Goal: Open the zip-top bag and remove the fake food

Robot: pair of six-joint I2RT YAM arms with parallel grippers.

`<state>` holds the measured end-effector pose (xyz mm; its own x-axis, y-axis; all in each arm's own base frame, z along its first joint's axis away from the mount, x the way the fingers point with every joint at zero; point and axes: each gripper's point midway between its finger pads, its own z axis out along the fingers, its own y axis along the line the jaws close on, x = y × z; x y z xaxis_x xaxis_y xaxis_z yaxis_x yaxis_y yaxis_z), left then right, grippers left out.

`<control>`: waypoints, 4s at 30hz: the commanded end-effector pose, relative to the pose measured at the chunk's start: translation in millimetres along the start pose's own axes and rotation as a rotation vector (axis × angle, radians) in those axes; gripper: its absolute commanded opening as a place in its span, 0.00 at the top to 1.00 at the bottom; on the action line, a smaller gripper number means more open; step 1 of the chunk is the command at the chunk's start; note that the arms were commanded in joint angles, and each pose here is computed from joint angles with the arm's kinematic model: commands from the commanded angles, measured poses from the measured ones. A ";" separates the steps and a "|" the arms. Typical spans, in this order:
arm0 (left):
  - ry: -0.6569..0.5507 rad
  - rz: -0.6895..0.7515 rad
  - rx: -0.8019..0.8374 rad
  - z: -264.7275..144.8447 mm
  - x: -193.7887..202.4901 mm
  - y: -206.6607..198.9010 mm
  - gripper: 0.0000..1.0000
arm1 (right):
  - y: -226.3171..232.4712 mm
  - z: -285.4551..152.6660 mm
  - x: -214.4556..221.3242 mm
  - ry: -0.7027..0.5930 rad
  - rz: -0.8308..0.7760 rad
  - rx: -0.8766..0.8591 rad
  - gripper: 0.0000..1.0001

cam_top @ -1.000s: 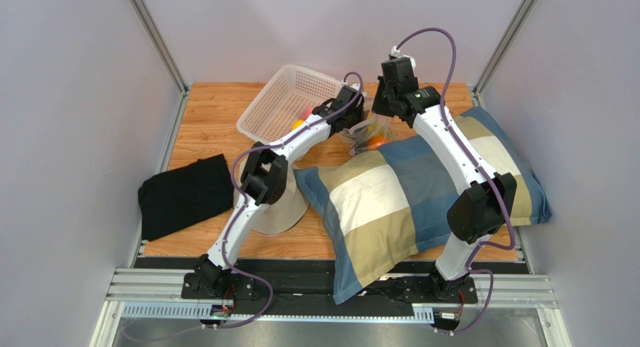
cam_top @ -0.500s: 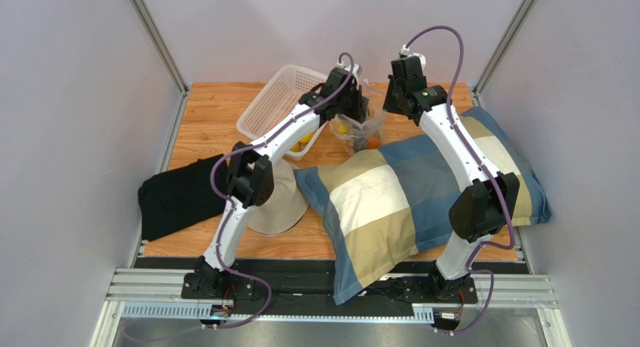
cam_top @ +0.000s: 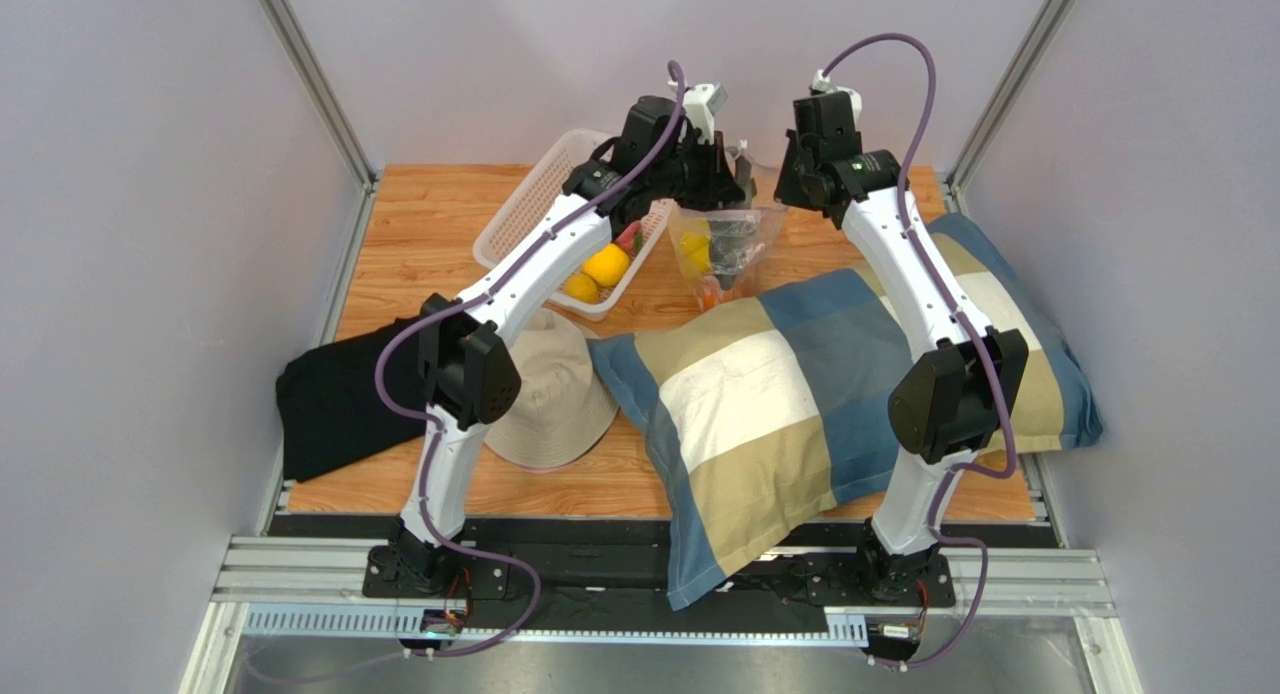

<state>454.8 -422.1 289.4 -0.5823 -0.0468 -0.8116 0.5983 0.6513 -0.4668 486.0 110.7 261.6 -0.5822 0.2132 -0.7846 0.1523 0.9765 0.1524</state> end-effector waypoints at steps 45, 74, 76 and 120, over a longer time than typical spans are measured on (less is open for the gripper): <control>-0.326 -0.357 -0.310 -65.1 -104.7 196.5 1.00 | -7.7 -26.3 -25.0 0.000 0.140 -0.074 1.00; 0.354 0.457 -0.569 -47.2 49.4 307.3 1.00 | -1.5 -26.1 -12.6 0.028 0.130 -0.099 1.00; 0.379 0.458 -0.520 -43.8 58.3 300.2 1.00 | 0.2 -26.1 -11.7 0.028 0.125 -0.101 1.00; 0.048 0.321 -0.192 16.0 11.9 50.3 0.98 | 40.1 -56.1 -26.6 -0.120 0.056 0.020 1.00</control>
<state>471.0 -422.3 269.0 -0.4228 0.1389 -0.8955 0.7099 0.6650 -0.2320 465.0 150.1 296.3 -0.5394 0.2387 -0.8075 0.1734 0.9699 0.1709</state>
